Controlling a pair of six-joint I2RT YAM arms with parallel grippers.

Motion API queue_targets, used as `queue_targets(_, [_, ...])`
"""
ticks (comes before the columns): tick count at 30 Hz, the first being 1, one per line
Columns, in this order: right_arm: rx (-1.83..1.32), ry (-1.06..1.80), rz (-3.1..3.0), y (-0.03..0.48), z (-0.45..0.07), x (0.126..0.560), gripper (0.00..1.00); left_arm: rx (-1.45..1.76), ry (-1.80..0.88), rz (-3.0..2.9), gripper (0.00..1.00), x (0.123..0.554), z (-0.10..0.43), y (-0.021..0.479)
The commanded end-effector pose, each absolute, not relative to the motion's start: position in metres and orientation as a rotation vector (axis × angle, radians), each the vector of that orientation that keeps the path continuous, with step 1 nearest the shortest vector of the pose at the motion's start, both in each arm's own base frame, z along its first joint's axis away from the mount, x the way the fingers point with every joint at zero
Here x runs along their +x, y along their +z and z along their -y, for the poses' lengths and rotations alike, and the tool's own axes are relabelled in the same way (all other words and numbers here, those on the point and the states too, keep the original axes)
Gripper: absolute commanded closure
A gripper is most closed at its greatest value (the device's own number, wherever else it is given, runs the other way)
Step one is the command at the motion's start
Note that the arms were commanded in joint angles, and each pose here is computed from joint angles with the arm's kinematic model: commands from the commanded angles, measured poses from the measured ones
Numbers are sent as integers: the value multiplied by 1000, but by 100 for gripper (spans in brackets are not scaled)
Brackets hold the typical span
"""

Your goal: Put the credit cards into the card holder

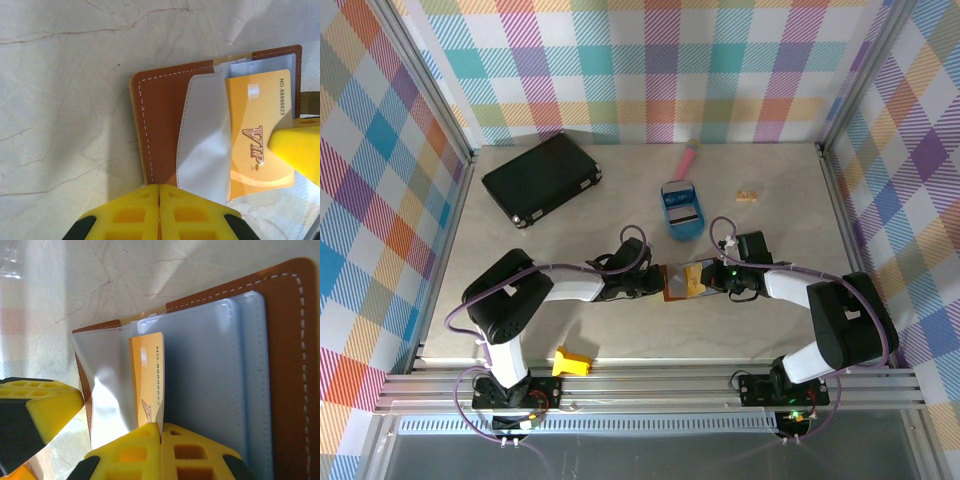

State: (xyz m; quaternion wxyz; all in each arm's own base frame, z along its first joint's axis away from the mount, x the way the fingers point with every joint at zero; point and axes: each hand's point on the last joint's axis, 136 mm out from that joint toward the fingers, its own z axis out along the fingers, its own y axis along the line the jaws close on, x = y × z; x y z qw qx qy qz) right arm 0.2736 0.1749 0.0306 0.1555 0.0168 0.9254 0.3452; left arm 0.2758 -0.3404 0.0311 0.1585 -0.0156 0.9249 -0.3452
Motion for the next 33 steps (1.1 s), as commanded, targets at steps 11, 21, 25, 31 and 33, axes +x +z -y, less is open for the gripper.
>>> queue_targets(11, [122,955,-2761,12,-167,249,100,-255,-852,-2646,96,287,322,56])
queue_targets(21, [127,973,-2759,15,-165,235,100,-265,-879,-2628,98,292,327,56])
queue_targets(25, [115,966,-2743,19,-166,242,100,-246,-959,-2593,98,293,336,62])
queue_targets(31, [49,912,-2687,39,-164,263,100,-239,-961,-2595,98,292,337,64])
queue_targets(33, [45,914,-2663,47,-162,270,100,-241,-957,-2598,98,291,336,63])
